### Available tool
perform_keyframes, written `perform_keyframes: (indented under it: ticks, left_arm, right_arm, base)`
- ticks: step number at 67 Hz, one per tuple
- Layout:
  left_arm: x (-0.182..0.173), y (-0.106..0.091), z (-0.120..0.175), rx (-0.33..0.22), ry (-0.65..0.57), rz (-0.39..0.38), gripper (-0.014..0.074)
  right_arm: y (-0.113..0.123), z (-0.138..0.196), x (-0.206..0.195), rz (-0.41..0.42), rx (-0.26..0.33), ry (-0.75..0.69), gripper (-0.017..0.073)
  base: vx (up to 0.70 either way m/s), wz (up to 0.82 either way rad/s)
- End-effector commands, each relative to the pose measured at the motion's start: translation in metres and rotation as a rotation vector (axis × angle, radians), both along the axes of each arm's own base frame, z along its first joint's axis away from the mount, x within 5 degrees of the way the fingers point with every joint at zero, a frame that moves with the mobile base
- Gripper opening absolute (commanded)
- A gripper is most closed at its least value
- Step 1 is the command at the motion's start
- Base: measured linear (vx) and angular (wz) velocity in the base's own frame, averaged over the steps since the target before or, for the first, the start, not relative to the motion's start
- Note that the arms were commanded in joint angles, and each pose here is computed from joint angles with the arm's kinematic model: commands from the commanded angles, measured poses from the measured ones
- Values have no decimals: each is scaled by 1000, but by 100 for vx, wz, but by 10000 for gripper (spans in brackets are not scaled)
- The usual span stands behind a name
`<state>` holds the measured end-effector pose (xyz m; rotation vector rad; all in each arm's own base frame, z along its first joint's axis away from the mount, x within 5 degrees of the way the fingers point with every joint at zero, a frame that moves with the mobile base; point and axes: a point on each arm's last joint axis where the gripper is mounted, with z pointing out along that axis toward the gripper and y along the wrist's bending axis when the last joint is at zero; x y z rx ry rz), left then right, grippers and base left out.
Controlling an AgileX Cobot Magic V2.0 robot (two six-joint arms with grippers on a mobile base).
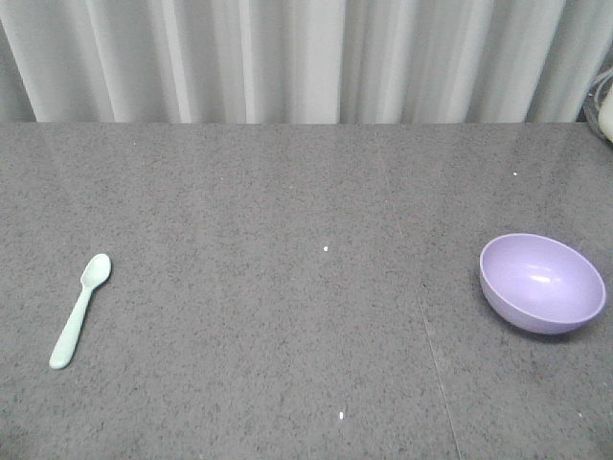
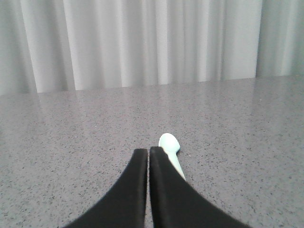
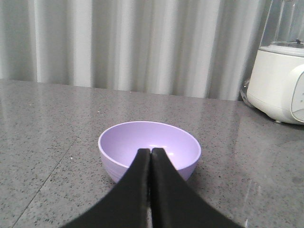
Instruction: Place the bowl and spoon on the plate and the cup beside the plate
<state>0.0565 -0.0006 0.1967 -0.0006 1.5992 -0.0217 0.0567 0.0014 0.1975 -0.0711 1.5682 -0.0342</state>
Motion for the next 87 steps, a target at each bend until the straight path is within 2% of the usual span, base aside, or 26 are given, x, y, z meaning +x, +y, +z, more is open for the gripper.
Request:
perform_keyframes:
  ticks: [1, 87]
  left_arm:
    - [-2, -1, 14, -12, -109, -8, -6]
    - [-2, -1, 14, -12, -109, -8, -6]
  right_arm:
    - [0, 5, 0, -8, -12, -68, -10]
    - [0, 5, 0, -8, -12, -68, -10]
  base:
    - [14, 0]
    - [1, 0]
